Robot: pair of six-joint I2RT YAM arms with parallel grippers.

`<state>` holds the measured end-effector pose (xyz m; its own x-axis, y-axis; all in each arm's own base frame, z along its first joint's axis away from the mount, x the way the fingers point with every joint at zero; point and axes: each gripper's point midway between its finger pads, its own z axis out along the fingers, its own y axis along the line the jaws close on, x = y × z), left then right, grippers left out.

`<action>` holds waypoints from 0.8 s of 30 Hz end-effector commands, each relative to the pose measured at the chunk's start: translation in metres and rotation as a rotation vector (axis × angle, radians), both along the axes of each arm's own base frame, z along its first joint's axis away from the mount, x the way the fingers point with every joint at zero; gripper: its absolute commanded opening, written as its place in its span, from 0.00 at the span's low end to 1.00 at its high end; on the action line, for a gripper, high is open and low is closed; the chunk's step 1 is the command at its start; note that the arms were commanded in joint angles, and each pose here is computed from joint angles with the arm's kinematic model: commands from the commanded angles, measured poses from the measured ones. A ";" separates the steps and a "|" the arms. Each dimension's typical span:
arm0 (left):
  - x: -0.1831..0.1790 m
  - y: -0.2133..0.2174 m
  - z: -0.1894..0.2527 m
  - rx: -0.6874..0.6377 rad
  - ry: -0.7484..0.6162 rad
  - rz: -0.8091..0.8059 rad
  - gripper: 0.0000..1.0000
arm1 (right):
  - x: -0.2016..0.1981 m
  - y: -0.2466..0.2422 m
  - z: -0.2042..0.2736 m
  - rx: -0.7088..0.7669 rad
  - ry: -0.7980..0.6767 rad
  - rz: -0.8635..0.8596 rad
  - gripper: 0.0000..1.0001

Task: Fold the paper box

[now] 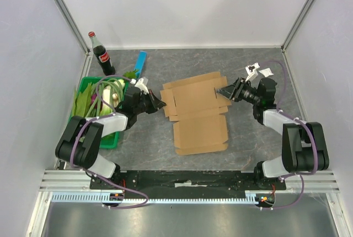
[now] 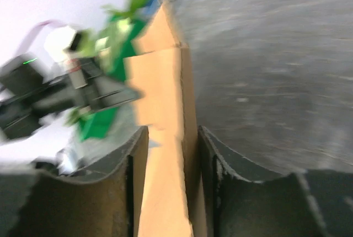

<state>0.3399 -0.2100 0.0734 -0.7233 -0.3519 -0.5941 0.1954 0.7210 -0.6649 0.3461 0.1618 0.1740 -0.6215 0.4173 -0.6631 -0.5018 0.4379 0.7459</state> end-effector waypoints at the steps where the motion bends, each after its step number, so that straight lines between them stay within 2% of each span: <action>1: 0.006 0.013 0.031 0.062 -0.111 0.042 0.02 | 0.026 -0.046 -0.021 -0.532 0.013 -0.223 0.60; 4: 0.002 0.007 0.036 0.069 -0.139 -0.020 0.02 | 0.038 -0.059 0.014 -0.656 -0.071 -0.241 0.66; 5: 0.001 0.006 0.035 0.069 -0.136 -0.029 0.02 | 0.039 -0.055 0.021 -0.667 -0.097 -0.205 0.67; 7: -0.003 0.001 0.034 0.063 -0.129 -0.065 0.02 | 0.048 -0.041 0.061 -0.701 -0.254 -0.124 0.67; 8: -0.005 0.000 0.033 0.063 -0.126 -0.073 0.02 | 0.049 -0.034 0.064 -0.720 -0.272 -0.084 0.68; 9: -0.006 -0.002 0.035 0.063 -0.134 -0.088 0.02 | 0.050 -0.011 0.092 -0.723 -0.385 -0.012 0.68; 10: -0.008 -0.005 0.036 0.067 -0.140 -0.104 0.02 | 0.046 0.008 0.101 -0.751 -0.514 0.112 0.70; 11: -0.009 -0.007 0.038 0.066 -0.148 -0.112 0.02 | 0.044 0.025 0.104 -0.759 -0.517 0.223 0.70; 13: -0.012 -0.011 0.042 0.061 -0.161 -0.138 0.02 | 0.033 0.061 0.102 -0.784 -0.621 0.427 0.70; 15: -0.015 -0.013 0.045 0.061 -0.177 -0.155 0.02 | 0.026 0.088 0.091 -0.764 -0.572 0.594 0.69; 17: -0.016 -0.013 0.048 0.069 -0.196 -0.163 0.02 | 0.029 0.102 0.072 -0.745 -0.527 0.689 0.68; 24: -0.021 -0.016 0.052 0.100 -0.261 -0.193 0.02 | 0.026 0.124 0.030 -0.687 -0.467 0.868 0.61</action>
<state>0.3166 -0.2195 0.1034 -0.6771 -0.2015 -0.7078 0.3765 0.7316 -0.5684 0.3981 0.2882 0.2112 -0.1535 -0.5322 -0.8326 -0.9819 0.1769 0.0679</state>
